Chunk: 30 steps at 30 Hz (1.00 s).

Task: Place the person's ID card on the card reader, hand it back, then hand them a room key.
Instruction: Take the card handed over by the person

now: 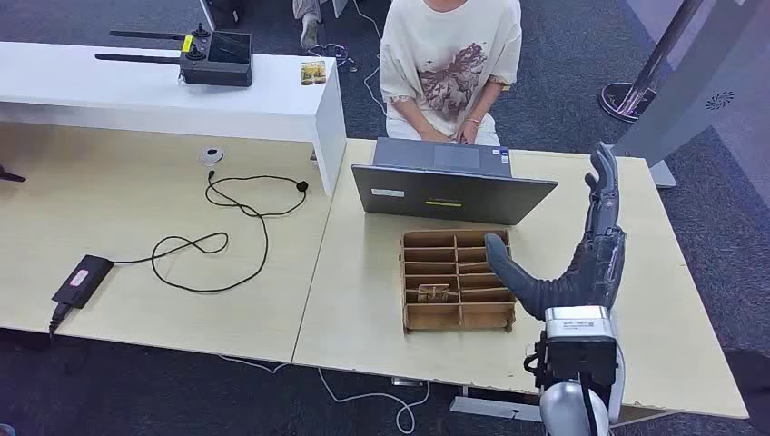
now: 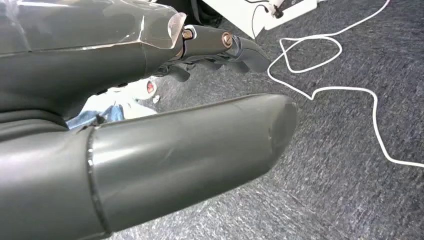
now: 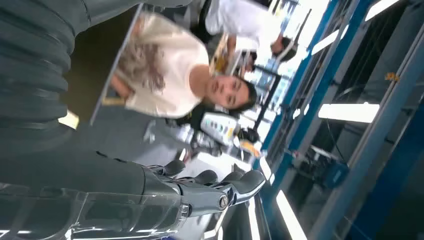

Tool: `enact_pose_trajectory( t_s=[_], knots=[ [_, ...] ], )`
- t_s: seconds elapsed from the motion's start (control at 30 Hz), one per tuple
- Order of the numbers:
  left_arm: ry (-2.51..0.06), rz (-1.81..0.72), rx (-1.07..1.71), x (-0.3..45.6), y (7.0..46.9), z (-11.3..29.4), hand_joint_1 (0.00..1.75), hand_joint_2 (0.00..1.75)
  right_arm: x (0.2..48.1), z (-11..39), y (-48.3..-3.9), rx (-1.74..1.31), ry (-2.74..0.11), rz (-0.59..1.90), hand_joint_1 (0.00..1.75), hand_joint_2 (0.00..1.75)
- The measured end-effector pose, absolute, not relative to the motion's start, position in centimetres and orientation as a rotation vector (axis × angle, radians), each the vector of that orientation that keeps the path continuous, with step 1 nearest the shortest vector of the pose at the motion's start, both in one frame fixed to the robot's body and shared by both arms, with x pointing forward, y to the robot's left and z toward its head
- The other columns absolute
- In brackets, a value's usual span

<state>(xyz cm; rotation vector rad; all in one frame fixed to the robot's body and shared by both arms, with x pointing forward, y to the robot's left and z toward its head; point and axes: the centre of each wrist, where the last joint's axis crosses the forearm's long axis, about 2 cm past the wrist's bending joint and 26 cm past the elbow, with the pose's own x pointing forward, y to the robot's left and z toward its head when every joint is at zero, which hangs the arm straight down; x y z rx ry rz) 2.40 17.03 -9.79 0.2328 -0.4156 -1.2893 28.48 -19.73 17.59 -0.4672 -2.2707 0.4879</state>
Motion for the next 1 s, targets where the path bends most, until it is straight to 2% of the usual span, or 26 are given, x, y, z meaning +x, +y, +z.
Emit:
enact_pose_trajectory(
  t_s=[0.07,0.27,0.4,0.67,1.0],
  knots=[
    [-0.418,-1.306,0.230,2.4,17.0,-9.8,0.00,0.00,29.3,18.6,-19.7,-0.578,-2.283,0.526,0.00,1.75],
    [-0.436,-1.380,0.200,2.4,17.0,-9.8,0.00,0.00,34.8,24.5,-20.0,-1.201,-2.262,0.720,0.00,1.75],
    [-0.444,-1.404,0.185,2.4,17.2,-9.8,0.00,0.00,39.2,27.2,-20.5,-1.433,-2.158,0.818,0.00,1.75],
    [-0.444,-1.406,0.175,2.4,17.2,-9.9,0.00,0.00,46.2,30.7,-21.8,-1.552,-1.894,0.991,0.00,1.75],
    [-0.441,-1.386,0.171,2.3,17.1,-9.9,0.00,0.00,49.0,30.8,-22.3,-1.410,-1.604,1.098,0.00,1.75]
  ],
)
